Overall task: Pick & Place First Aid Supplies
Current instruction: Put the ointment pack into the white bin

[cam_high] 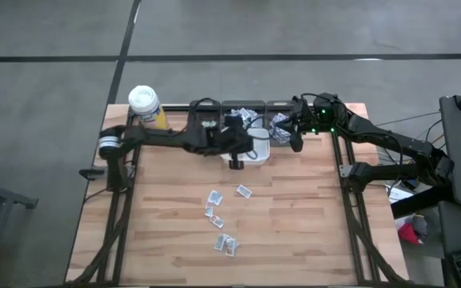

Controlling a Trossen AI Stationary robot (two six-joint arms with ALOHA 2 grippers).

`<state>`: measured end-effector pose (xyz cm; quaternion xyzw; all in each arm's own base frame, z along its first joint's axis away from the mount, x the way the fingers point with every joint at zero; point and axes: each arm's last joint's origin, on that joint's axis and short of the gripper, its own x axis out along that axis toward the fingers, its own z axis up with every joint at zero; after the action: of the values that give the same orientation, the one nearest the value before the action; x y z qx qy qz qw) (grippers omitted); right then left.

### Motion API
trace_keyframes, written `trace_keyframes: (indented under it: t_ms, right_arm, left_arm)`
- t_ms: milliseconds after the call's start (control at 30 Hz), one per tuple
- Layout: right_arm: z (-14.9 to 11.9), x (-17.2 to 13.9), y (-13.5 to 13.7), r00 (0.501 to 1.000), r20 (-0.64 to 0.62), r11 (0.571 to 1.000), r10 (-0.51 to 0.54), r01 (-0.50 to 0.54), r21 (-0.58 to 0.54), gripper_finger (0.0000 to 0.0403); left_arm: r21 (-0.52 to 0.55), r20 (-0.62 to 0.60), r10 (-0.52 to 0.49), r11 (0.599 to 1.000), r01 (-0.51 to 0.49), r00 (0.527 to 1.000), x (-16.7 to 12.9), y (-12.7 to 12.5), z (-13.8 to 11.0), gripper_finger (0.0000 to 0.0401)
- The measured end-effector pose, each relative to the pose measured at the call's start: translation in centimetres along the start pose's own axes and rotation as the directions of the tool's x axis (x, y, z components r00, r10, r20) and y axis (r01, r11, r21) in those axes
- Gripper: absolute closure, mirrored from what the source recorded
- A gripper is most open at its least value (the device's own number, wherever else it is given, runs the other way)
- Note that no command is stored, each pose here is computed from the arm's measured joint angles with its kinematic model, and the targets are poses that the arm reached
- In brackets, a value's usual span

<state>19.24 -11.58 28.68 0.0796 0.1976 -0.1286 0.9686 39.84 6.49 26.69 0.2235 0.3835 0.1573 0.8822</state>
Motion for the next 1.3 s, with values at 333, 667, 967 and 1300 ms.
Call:
trace_keyframes:
  t_ms: [333,667,967,1300]
  right_arm:
    - [0.0,0.0,0.0,1.000,0.000,1.000,0.000,0.000,-0.008,0.0394]
    - [0.0,0.0,0.0,1.000,0.001,1.000,-0.001,0.001,-0.009,0.0394]
    - [0.0,0.0,0.0,1.000,0.002,1.000,-0.002,0.002,-0.011,0.0394]
    - [0.0,0.0,0.0,1.000,0.004,1.000,-0.004,0.004,-0.028,0.0394]
  left_arm:
    - [-0.136,-0.078,-0.129,0.984,0.117,0.989,5.0,2.3,-1.4,0.0401]
    - [-0.174,-0.131,-0.201,0.969,0.177,0.971,7.8,0.9,-3.3,0.0401]
    - [-0.198,-0.123,-0.235,0.958,0.208,0.964,8.9,0.4,-3.8,0.0401]
    - [-0.245,-0.118,-0.268,0.941,0.234,0.956,9.6,0.3,-4.2,0.0401]
